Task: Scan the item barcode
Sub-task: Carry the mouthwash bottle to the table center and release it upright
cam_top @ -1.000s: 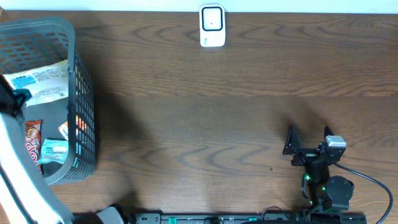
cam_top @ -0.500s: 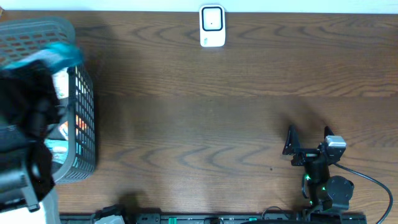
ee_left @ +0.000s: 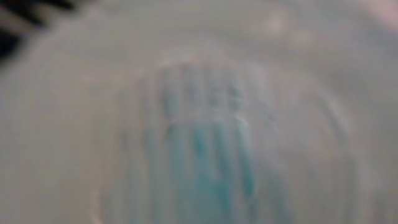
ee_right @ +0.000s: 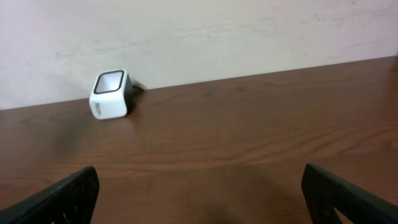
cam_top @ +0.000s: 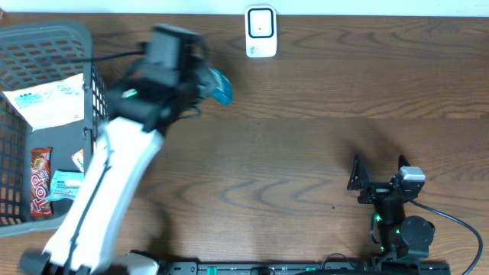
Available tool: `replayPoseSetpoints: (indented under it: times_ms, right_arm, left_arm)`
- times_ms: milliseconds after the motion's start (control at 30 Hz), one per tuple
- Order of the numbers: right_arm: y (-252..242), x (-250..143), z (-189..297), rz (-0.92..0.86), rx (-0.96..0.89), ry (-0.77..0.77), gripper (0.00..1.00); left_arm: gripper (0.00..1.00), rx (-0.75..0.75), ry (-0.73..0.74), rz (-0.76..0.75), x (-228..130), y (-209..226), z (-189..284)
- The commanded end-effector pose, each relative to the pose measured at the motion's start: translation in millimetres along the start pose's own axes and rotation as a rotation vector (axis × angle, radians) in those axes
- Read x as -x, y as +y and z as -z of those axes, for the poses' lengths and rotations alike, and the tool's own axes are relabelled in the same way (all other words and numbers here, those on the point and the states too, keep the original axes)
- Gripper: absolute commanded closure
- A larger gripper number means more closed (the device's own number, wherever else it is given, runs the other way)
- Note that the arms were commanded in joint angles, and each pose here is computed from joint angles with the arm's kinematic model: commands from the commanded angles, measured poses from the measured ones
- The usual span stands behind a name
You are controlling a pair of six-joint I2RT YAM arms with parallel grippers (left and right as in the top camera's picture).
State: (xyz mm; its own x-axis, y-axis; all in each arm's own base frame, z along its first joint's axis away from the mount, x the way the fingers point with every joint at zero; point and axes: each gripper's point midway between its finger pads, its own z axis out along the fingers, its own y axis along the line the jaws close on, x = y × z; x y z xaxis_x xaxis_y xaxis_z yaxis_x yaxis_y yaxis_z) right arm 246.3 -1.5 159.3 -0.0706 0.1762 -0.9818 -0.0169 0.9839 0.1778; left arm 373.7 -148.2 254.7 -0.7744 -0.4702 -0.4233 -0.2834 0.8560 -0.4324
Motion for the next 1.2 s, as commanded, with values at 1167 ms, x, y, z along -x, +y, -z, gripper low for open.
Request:
replayPoseSetpoints:
  times_ms: [1167]
  right_arm:
    - [1,-1,0,0.008,0.005,0.0,0.01]
  left_arm:
    - [0.66,0.172,0.092,-0.59,-96,18,-159]
